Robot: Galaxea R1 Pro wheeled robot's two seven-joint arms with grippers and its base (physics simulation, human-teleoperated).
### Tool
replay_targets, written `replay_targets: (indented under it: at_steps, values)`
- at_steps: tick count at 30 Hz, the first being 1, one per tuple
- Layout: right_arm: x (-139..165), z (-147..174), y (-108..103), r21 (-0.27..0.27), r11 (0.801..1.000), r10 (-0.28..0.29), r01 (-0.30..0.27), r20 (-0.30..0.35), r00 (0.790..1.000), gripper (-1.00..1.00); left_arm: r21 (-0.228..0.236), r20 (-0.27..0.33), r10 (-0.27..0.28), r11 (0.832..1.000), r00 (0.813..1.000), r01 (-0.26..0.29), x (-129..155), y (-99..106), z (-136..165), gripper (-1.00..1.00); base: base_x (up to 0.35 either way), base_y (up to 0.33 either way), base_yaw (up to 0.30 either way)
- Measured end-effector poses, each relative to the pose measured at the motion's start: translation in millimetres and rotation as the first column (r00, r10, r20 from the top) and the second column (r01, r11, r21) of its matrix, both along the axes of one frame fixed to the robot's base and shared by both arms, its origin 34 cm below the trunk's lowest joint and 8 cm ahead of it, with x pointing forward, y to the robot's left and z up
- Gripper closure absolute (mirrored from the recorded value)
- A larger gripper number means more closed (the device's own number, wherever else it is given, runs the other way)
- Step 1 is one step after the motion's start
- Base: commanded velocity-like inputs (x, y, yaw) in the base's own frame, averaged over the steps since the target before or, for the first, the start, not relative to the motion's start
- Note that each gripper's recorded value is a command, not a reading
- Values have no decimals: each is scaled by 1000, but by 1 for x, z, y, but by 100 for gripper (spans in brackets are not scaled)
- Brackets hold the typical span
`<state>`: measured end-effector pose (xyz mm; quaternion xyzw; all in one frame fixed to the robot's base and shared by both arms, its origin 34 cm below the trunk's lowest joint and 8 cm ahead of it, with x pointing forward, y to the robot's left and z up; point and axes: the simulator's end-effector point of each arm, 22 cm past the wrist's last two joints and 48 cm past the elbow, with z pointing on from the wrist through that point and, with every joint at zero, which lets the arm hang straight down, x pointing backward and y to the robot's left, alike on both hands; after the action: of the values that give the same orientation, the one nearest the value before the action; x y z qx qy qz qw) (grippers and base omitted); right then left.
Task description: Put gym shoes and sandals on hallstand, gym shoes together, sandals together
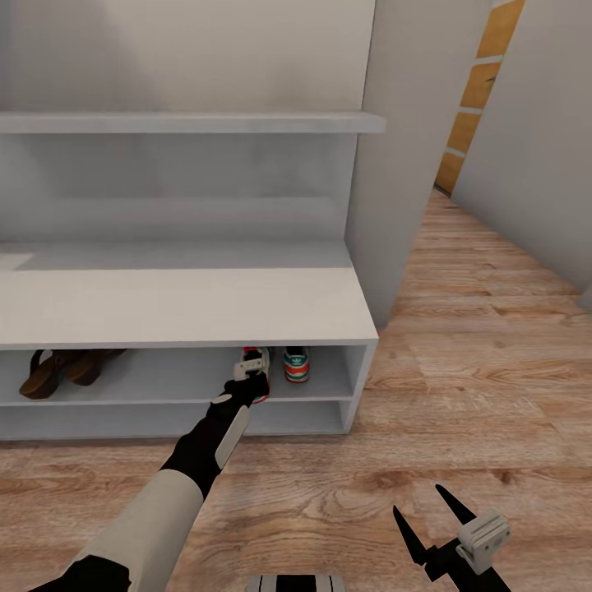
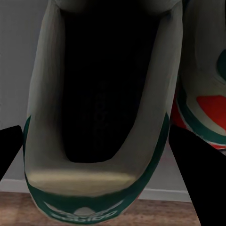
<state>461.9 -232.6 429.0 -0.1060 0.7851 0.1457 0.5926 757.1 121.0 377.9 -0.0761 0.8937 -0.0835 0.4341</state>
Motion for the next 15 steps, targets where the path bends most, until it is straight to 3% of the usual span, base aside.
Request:
replay_targets:
  at_steps: [9, 15]
  values:
    - [-1, 1, 5, 6, 1000, 15, -15, 2, 1000, -100, 0, 17, 9, 1000, 1000, -9, 0, 1, -3, 100, 0, 0, 0]
    - [-8, 3, 19, 23, 998, 59, -59, 2, 998, -100, -2, 22, 13, 1000, 1000, -13, 0, 2, -3, 100, 0, 0, 0]
